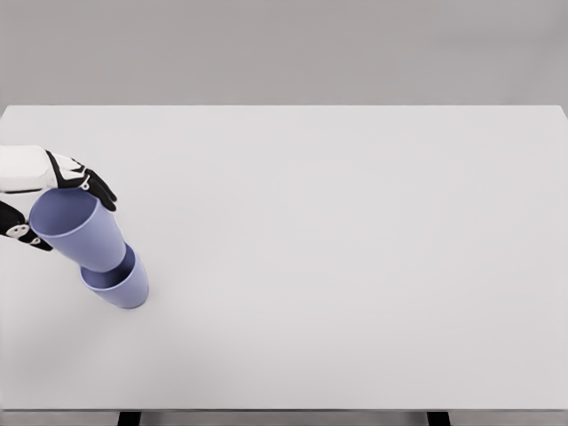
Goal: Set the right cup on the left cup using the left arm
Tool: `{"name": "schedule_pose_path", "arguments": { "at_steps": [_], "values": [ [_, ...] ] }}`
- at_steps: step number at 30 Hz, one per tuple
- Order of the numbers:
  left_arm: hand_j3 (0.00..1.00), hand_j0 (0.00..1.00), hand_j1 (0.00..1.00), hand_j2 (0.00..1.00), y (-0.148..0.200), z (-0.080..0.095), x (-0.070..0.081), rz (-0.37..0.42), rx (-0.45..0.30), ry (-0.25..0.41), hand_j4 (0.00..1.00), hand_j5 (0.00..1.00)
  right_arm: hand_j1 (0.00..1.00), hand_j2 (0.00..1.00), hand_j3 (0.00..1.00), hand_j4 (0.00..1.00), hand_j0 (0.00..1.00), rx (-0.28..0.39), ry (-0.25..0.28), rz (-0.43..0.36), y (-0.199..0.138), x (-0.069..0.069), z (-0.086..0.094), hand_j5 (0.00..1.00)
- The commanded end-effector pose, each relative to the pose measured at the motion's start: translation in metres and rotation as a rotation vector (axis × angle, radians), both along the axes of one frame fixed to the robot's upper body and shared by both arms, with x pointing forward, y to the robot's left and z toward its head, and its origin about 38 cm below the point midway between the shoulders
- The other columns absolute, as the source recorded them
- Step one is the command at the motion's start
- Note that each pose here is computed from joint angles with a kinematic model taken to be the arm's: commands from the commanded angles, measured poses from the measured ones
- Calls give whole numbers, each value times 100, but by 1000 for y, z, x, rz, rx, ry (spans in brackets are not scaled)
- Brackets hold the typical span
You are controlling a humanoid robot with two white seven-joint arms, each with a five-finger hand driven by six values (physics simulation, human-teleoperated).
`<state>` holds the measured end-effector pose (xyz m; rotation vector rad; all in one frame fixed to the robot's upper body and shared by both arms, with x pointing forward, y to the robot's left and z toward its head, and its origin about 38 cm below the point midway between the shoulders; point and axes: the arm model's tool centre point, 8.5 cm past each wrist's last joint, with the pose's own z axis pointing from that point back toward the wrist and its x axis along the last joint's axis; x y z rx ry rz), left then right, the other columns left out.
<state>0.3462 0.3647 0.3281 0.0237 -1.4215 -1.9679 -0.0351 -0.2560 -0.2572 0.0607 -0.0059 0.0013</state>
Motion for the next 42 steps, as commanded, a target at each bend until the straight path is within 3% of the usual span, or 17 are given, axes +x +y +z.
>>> {"name": "schedule_pose_path", "arguments": {
  "at_steps": [1, 42],
  "values": [
    [66, 66, 66, 66, 0, 0, 2, 4, -9, 2, 66, 66, 100, 100, 100, 100, 100, 0, 0, 0, 0, 0, 0, 100],
    [66, 66, 66, 66, 14, -29, 16, 64, -14, 61, 66, 66, 100, 100, 100, 100, 100, 2, 1, 0, 0, 0, 0, 100]
  ]
}}
